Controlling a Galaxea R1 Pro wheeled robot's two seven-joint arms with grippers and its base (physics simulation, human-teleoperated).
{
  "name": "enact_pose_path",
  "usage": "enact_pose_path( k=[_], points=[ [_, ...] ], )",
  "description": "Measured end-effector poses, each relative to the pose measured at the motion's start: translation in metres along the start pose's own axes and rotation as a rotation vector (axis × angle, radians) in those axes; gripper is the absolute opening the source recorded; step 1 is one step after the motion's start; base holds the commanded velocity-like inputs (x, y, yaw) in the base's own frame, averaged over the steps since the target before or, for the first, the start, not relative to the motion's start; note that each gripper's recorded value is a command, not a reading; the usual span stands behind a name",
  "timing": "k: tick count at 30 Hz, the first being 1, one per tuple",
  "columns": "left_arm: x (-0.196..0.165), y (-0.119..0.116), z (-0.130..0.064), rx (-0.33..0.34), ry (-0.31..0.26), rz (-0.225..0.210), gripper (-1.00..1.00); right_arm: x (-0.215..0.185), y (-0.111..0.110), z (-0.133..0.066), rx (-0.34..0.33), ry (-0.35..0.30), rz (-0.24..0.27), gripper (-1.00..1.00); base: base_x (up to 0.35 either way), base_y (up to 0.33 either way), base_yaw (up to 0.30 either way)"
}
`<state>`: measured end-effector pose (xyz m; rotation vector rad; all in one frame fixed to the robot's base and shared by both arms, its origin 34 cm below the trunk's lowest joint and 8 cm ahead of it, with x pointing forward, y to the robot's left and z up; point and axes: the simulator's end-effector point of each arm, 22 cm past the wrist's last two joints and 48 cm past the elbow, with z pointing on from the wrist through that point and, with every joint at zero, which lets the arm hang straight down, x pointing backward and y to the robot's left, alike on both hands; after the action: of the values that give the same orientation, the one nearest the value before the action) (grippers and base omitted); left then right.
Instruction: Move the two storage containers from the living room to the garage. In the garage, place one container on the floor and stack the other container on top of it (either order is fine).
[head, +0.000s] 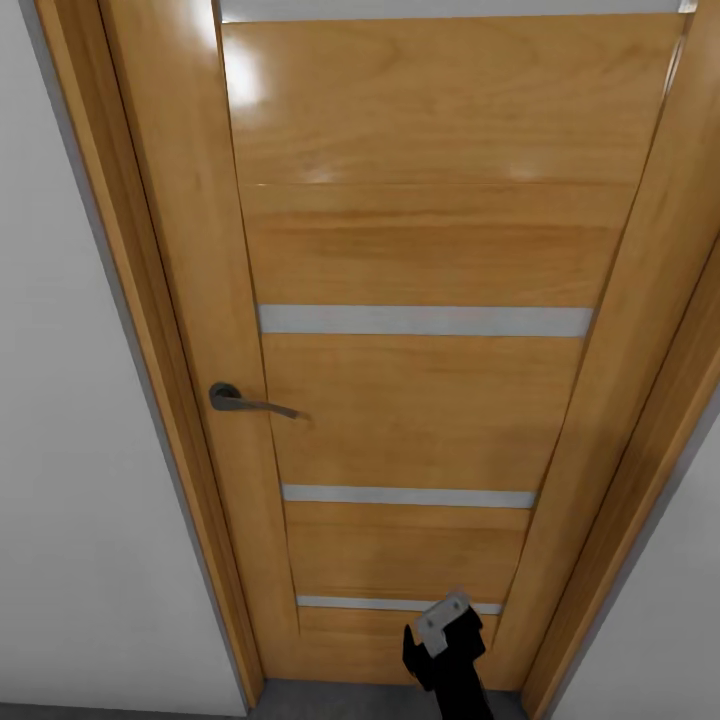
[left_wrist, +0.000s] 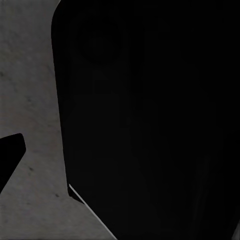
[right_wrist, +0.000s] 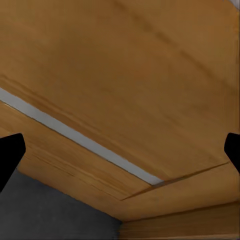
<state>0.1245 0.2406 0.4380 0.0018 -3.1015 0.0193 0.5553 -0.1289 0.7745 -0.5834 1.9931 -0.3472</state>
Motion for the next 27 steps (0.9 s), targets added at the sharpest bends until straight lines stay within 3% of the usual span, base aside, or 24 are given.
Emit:
enact_pose_path(
  k=[2, 3, 5, 14, 27],
  points=[
    [0.0, 0.0, 0.0, 0.0, 0.0, 0.0, 1.0, -0.006, -0.005, 0.001, 0.009, -0.009, 0.004, 1.0, 0.0, 0.0, 0.0],
    [0.0, 0.0, 0.0, 0.0, 0.0, -0.001, 1.0, -0.022, -0.025, 0.011, 0.046, -0.019, -0.003, 1.0, 0.0, 0.0, 0.0],
    [0.0, 0.0, 0.0, 0.0, 0.0, -0.001, 1.0, -0.027, -0.03, 0.013, 0.055, -0.02, -0.002, 1.0, 0.0, 0.0, 0.0],
    [0.0, 0.0, 0.0, 0.0, 0.0, -0.001, 1.0, -0.1, -0.093, 0.038, 0.164, -0.099, -0.008, 1.0, 0.0, 0.0, 0.0],
    [0.0, 0.0, 0.0, 0.0, 0.0, -0.001, 1.0, -0.133, -0.128, 0.048, 0.221, -0.131, -0.001, 1.0, 0.0, 0.0, 0.0]
  ],
)
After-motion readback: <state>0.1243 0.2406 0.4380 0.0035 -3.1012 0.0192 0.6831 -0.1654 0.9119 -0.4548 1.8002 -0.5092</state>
